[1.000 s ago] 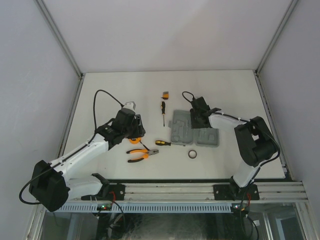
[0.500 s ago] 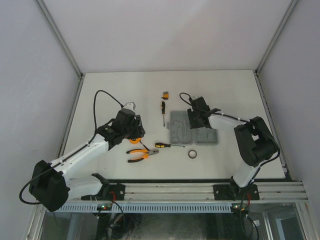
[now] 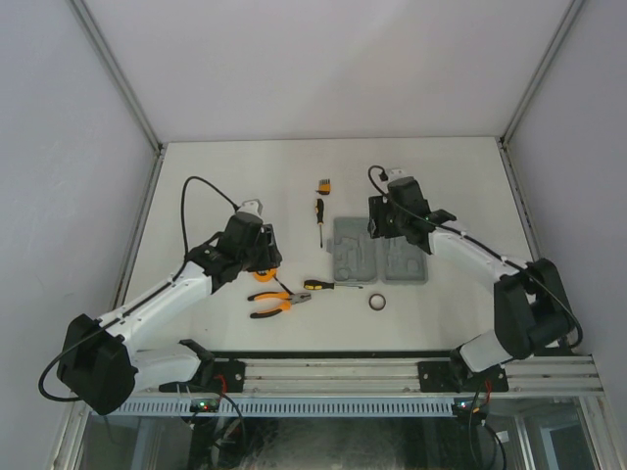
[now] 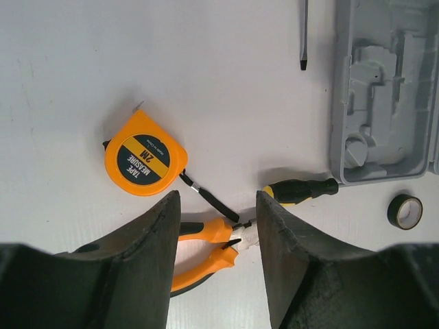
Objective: Sort the tools into containers
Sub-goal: Move the storage box to the center of the board.
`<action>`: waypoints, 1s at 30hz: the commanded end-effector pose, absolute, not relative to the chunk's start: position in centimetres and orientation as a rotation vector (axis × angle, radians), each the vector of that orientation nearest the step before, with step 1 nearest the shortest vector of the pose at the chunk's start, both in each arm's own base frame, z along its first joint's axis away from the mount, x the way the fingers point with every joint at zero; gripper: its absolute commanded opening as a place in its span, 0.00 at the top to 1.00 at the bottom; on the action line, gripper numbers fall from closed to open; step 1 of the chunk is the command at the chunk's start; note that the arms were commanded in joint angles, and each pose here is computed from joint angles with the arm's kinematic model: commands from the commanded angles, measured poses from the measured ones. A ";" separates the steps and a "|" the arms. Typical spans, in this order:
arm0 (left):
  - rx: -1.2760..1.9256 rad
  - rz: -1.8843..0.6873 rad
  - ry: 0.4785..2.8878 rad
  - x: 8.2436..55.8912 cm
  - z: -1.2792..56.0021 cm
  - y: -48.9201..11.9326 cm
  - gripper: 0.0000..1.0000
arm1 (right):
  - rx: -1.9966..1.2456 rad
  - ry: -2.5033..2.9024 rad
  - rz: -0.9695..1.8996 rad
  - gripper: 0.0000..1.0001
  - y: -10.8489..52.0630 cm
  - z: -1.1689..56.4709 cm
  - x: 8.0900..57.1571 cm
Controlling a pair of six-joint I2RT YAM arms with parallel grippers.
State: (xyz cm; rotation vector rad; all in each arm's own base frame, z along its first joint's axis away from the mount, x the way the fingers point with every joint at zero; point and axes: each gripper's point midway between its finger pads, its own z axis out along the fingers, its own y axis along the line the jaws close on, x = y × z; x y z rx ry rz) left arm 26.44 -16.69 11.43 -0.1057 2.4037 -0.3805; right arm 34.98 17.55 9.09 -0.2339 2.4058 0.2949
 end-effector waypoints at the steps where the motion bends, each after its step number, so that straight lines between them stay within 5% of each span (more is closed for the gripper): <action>1: -0.131 -0.364 2.384 26.6 11.5 -15.9 0.48 | -0.143 2.290 0.380 0.47 17.2 13.7 34.9; 12: -0.127 -0.337 2.408 26.2 10.7 -15.5 0.47 | 0.055 2.250 0.449 0.37 13.6 13.9 30.1; 30: 0.030 -0.293 2.577 20.8 6.1 -16.4 0.45 | 0.074 2.340 0.609 0.39 14.9 9.9 26.0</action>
